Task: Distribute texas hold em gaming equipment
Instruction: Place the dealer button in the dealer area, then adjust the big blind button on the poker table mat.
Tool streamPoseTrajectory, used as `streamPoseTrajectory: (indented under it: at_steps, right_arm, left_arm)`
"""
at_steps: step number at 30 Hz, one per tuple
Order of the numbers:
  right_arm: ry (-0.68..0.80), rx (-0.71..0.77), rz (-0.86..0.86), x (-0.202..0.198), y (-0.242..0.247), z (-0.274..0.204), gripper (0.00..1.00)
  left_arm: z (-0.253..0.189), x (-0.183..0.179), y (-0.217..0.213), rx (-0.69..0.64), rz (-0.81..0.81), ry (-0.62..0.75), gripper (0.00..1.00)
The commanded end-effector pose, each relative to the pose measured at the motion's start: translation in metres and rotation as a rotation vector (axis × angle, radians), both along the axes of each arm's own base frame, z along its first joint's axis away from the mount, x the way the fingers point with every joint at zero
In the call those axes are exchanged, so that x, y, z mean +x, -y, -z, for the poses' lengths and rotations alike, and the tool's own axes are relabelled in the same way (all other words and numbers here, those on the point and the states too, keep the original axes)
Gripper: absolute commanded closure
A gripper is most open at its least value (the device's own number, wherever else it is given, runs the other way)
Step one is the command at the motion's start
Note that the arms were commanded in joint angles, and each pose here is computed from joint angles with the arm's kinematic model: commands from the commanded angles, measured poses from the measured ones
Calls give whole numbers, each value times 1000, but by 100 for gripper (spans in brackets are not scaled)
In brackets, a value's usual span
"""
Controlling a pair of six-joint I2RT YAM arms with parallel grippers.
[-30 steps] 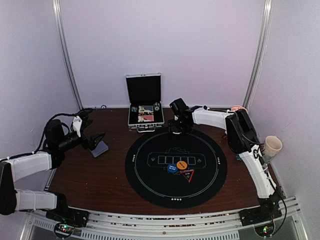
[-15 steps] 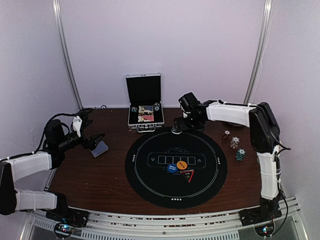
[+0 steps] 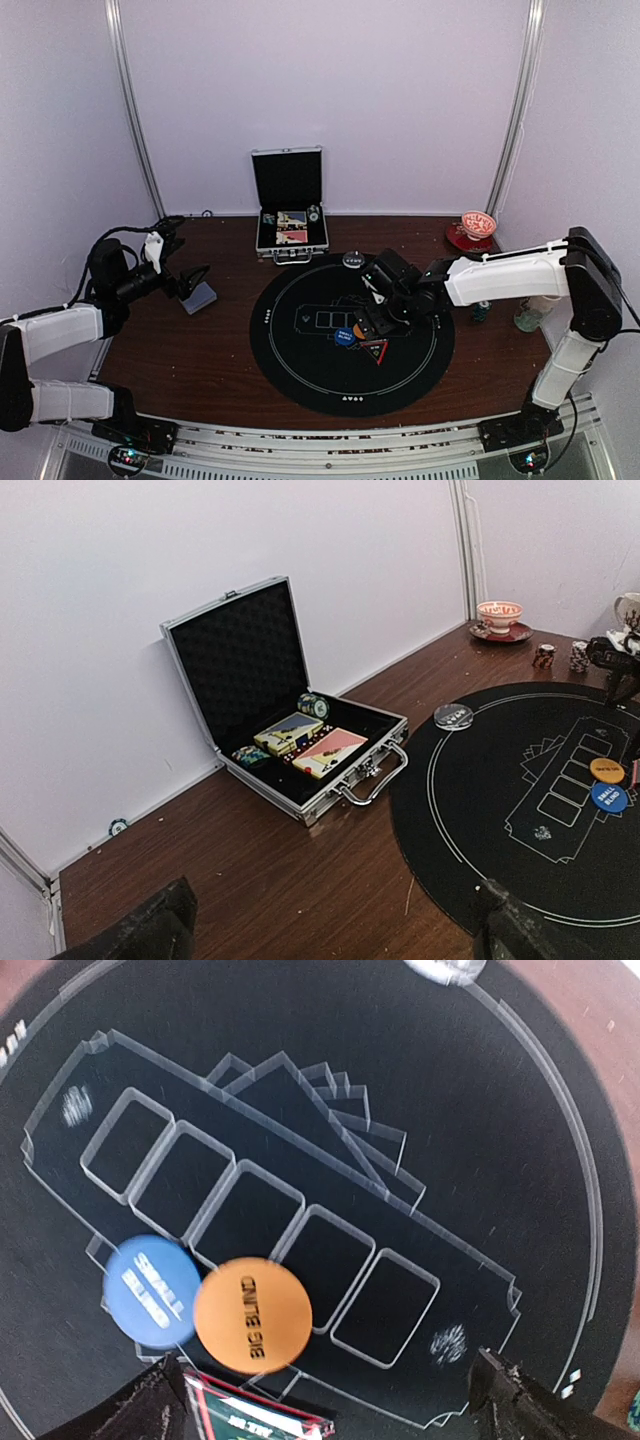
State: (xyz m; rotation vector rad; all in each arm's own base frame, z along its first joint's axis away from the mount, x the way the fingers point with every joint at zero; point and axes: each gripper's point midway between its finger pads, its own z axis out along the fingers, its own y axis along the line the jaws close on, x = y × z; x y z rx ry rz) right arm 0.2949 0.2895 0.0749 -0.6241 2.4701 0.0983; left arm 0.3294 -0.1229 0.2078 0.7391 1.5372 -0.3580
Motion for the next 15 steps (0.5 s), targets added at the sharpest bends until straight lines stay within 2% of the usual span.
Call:
streamPoseTrajectory:
  at_steps: [1,9,15]
  right_arm:
    - [29,41,-31,2,-15,-2,0]
    - [-12,11,-28,7,-24,31,3]
    - [-55,39,-72,3,-37,42,9]
  left_arm:
    - [-12,2,-2,0,-8,57,2]
    - [-8,3,0,-1,1,47,2]
    - [-8,3,0,-1,2,47,2]
